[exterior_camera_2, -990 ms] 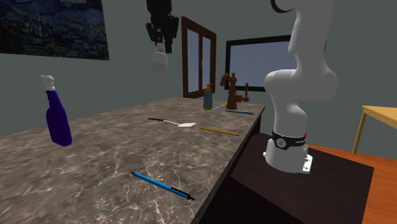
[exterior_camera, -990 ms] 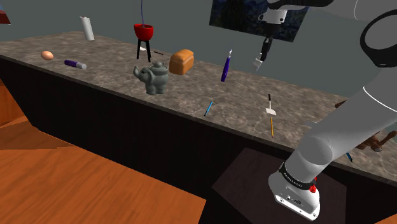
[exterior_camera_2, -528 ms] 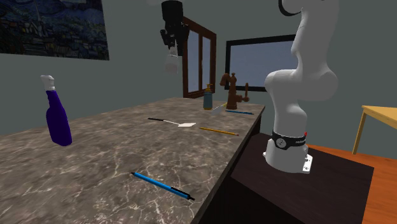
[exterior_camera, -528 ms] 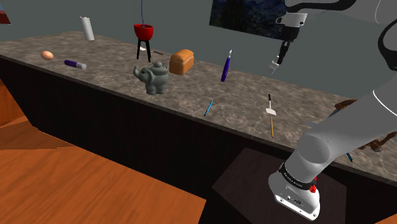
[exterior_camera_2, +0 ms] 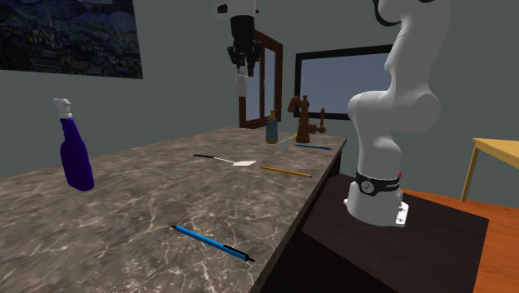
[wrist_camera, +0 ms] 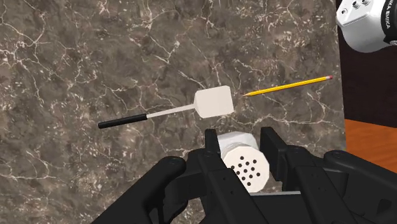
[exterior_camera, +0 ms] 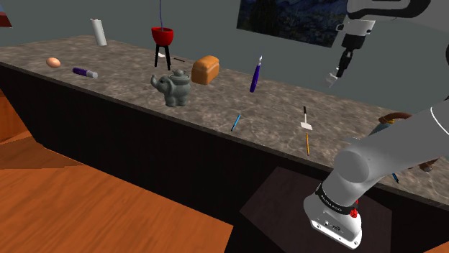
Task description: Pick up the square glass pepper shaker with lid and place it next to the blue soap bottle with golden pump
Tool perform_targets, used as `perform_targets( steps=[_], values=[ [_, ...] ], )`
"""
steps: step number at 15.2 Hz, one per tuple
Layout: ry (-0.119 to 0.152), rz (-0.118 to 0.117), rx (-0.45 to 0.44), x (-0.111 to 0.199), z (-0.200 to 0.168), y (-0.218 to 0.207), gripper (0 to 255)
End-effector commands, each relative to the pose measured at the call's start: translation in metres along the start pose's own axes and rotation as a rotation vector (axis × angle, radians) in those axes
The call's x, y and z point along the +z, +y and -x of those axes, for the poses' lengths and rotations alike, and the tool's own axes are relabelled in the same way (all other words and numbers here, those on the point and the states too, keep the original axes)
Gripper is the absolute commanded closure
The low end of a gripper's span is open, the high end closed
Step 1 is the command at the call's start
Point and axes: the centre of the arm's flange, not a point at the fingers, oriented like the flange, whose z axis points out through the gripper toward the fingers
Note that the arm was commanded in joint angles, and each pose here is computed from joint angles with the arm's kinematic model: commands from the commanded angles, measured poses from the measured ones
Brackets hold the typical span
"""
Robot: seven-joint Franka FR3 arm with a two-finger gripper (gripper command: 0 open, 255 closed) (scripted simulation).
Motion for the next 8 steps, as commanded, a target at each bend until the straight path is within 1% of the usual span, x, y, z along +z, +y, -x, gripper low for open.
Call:
perform_targets(
  steps=[1, 8],
  values=[
    [0.0, 0.0, -0.002, 0.001, 0.027, 0.008, 255],
    [0.0, 0.0, -0.002, 0.009, 0.115, 0.036, 255]
  ],
)
